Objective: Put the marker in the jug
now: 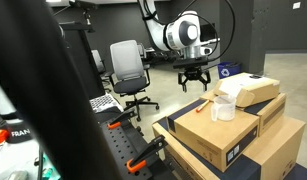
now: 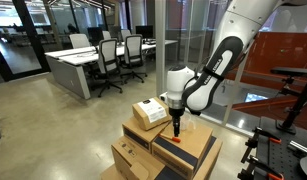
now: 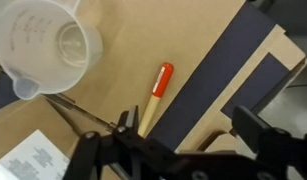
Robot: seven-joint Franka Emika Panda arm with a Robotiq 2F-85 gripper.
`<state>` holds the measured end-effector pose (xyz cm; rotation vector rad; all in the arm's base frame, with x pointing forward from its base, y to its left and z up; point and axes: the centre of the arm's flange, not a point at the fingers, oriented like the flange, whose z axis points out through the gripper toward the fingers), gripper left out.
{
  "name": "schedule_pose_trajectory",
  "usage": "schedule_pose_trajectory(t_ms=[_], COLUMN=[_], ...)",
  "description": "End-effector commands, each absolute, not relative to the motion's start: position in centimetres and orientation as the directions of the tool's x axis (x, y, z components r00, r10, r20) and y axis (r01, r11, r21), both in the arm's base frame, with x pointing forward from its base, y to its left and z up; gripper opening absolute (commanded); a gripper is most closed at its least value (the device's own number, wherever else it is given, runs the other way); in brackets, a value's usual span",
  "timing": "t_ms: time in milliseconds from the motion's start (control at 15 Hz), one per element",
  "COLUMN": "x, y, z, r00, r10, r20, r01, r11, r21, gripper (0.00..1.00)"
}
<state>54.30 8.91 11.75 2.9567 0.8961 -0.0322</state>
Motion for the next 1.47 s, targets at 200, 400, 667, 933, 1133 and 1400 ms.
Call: schedule_pose_trajectory(t_ms=[200,400,667,933,1133,1400], x=[55.0,54.6,54.6,54.8,54.2,52.8], y=[9.4,9.5,9.5,9.6,9.6,9.6], z=[11.4,11.7,11.6,11.2,9.6,8.0], r00=[0.810,0.817,0.816,0.812,0.805,0.795], r10=[0.586,0.577,0.578,0.584,0.589,0.601], r20=[0.005,-0.004,-0.004,-0.016,-0.064,-0.084], r01=[0.586,0.577,0.578,0.584,0.587,0.593], r11=[-0.810,-0.817,-0.816,-0.812,-0.808,-0.799], r21=[0.000,0.018,0.015,-0.001,-0.051,-0.099], gripper=[1.00,1.00,1.00,1.00,1.00,1.00])
